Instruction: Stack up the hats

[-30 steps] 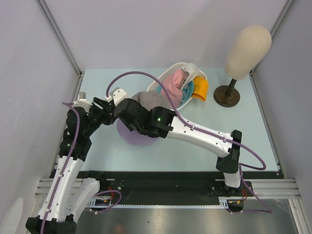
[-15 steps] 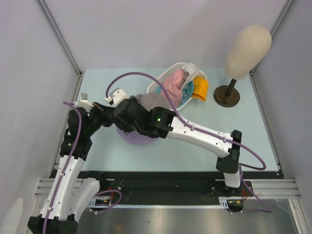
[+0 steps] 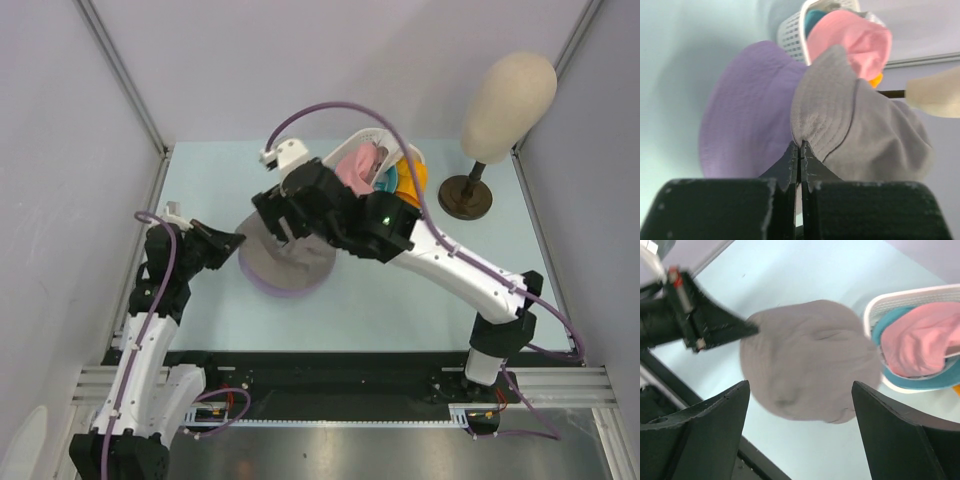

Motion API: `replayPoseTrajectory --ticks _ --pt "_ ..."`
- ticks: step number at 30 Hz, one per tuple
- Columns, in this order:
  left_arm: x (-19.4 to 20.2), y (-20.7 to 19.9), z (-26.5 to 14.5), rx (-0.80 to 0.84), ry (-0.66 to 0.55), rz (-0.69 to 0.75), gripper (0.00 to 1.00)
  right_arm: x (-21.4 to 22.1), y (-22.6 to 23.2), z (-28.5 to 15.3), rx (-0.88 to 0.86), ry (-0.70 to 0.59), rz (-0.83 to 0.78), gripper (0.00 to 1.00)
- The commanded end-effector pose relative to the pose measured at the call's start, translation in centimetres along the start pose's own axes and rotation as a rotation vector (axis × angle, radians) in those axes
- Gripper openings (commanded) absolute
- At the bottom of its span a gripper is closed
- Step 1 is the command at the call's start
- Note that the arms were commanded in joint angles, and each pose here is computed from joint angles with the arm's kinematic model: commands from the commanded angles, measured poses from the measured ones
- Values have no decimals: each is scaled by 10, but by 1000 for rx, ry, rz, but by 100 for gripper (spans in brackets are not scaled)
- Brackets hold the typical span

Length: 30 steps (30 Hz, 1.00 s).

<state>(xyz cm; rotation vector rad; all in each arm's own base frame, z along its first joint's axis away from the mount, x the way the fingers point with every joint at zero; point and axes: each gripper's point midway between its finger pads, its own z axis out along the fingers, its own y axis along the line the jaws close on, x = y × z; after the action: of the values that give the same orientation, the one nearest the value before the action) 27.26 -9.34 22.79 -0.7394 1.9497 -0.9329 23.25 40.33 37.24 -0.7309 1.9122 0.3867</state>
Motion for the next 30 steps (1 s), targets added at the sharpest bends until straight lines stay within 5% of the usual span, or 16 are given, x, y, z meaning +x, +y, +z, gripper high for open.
replayPoseTrajectory --ticks 1,14,30 --pt "0 27 15 -50 -6 42 0 -17 -45 -3 -3 -30 132 87" --pt "-25 72 56 -213 -24 110 0 23 -128 34 -47 36 327 80" --pt "-24 89 80 -235 45 210 0 81 -133 77 -194 144 425 74"
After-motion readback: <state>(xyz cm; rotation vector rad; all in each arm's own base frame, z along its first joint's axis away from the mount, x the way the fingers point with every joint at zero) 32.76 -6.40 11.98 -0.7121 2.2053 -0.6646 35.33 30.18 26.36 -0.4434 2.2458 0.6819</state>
